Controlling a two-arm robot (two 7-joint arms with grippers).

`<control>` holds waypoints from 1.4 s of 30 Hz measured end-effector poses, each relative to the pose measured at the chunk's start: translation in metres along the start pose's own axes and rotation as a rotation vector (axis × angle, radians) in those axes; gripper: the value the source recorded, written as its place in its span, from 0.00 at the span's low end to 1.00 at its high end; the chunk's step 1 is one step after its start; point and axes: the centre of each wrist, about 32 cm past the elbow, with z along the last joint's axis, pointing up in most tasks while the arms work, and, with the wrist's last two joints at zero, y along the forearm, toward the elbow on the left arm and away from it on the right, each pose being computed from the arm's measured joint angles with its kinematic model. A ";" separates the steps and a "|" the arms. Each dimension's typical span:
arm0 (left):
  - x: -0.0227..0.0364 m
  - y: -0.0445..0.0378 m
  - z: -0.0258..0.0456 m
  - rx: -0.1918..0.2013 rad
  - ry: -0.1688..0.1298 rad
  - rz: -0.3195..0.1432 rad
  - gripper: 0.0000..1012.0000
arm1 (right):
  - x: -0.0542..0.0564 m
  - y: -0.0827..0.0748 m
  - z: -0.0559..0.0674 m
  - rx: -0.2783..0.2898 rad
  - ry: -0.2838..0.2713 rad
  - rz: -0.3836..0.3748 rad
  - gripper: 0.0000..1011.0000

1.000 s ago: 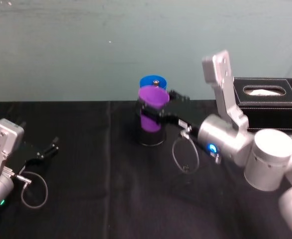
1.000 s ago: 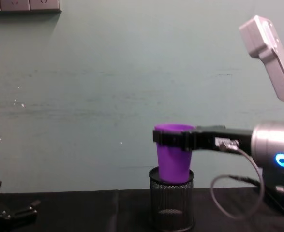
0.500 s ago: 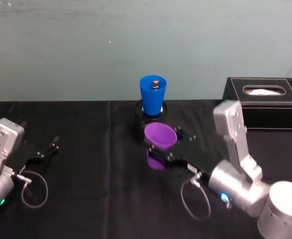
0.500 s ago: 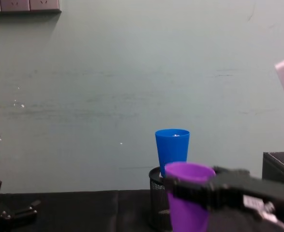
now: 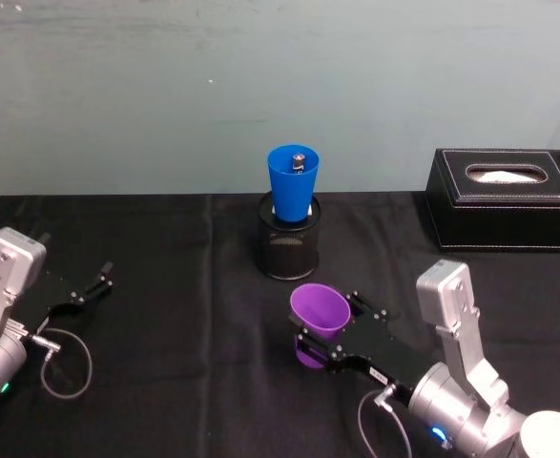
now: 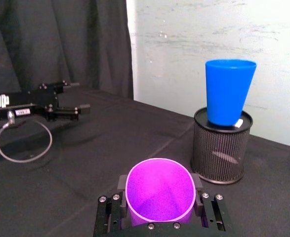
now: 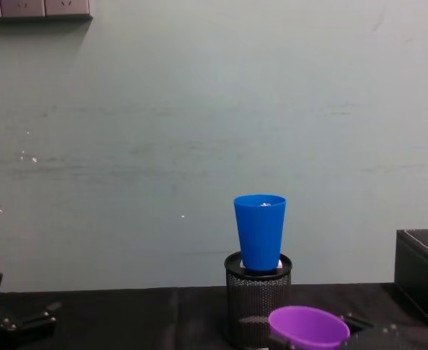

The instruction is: Pick up one cup with a gripper and tap it against the other cup.

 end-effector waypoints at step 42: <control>0.0000 0.0000 0.0000 0.000 0.000 0.000 0.99 | -0.005 0.003 -0.025 -0.018 0.007 0.003 0.99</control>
